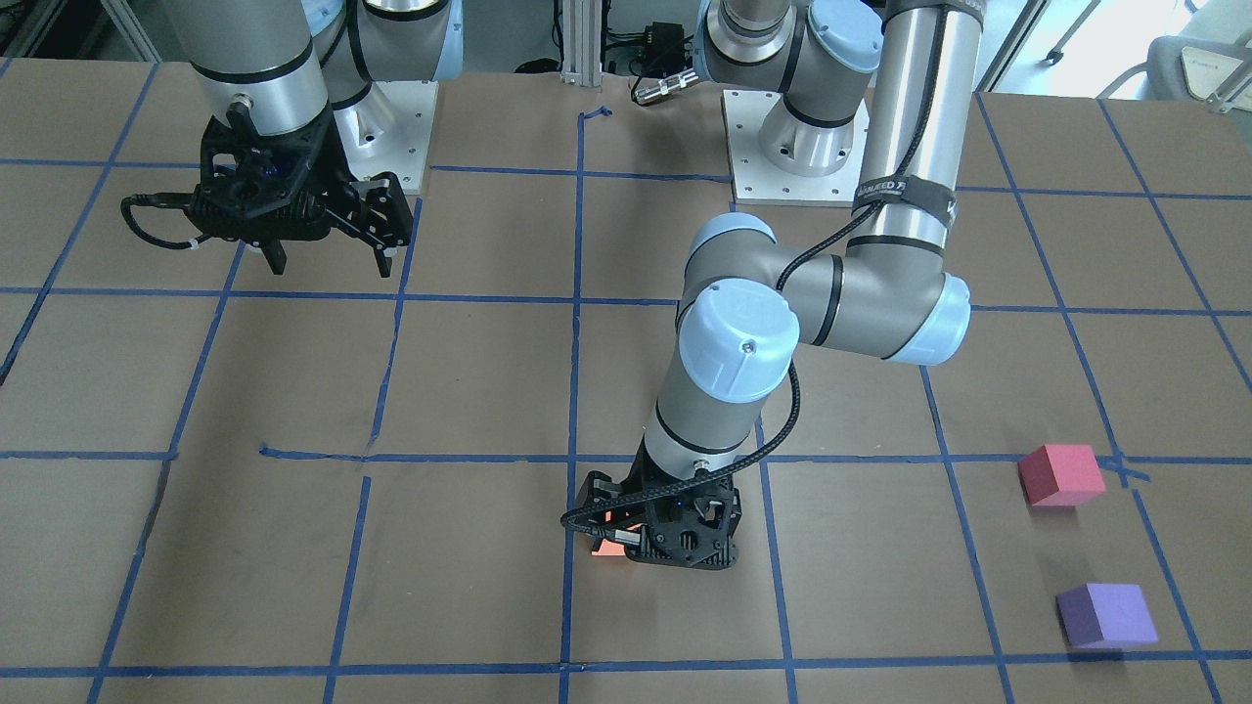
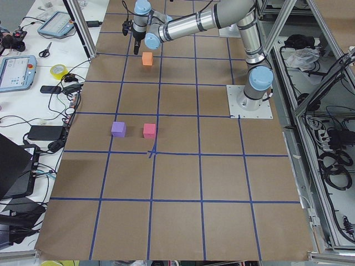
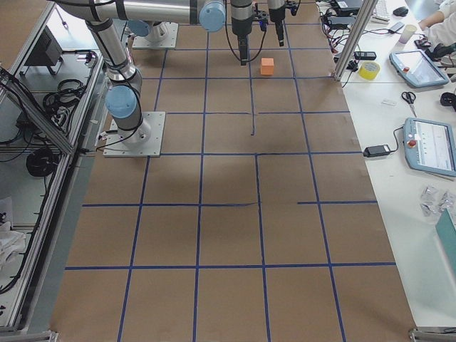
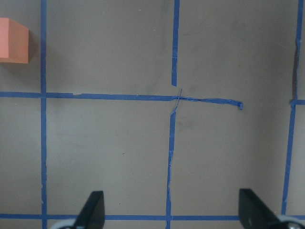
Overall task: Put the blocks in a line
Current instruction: 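Reach the left gripper to the orange block and grasp it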
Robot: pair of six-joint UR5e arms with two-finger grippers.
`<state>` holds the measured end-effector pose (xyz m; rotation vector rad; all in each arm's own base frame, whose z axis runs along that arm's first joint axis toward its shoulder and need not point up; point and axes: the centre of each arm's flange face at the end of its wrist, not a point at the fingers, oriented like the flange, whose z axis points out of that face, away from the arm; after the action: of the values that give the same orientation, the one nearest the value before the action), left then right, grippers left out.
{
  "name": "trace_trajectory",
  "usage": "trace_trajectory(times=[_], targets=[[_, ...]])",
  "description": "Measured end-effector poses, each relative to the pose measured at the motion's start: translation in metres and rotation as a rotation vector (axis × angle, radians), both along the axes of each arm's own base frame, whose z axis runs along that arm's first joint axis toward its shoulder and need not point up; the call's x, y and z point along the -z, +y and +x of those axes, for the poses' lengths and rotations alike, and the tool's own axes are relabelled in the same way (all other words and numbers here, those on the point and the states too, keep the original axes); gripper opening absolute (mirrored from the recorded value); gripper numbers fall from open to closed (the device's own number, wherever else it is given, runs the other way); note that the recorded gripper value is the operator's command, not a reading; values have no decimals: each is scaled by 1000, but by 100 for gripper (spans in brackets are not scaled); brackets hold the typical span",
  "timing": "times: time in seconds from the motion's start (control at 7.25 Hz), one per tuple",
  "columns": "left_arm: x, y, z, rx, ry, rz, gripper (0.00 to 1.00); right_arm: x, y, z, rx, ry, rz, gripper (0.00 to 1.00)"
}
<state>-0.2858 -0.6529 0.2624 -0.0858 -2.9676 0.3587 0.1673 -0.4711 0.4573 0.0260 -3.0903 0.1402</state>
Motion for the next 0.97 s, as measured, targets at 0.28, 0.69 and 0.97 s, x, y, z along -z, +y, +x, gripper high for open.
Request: trace_trajectory(times=[0.28, 0.69, 0.97], targets=[[27, 1, -8, 9, -33, 41, 100, -3, 0, -1, -8, -10, -5, 100], [53, 13, -29, -24, -73, 113, 100, -5, -2, -18, -47, -15, 6, 100], [63, 18, -39, -38, -51, 144, 100, -6, -4, -18, -42, -61, 4, 100]])
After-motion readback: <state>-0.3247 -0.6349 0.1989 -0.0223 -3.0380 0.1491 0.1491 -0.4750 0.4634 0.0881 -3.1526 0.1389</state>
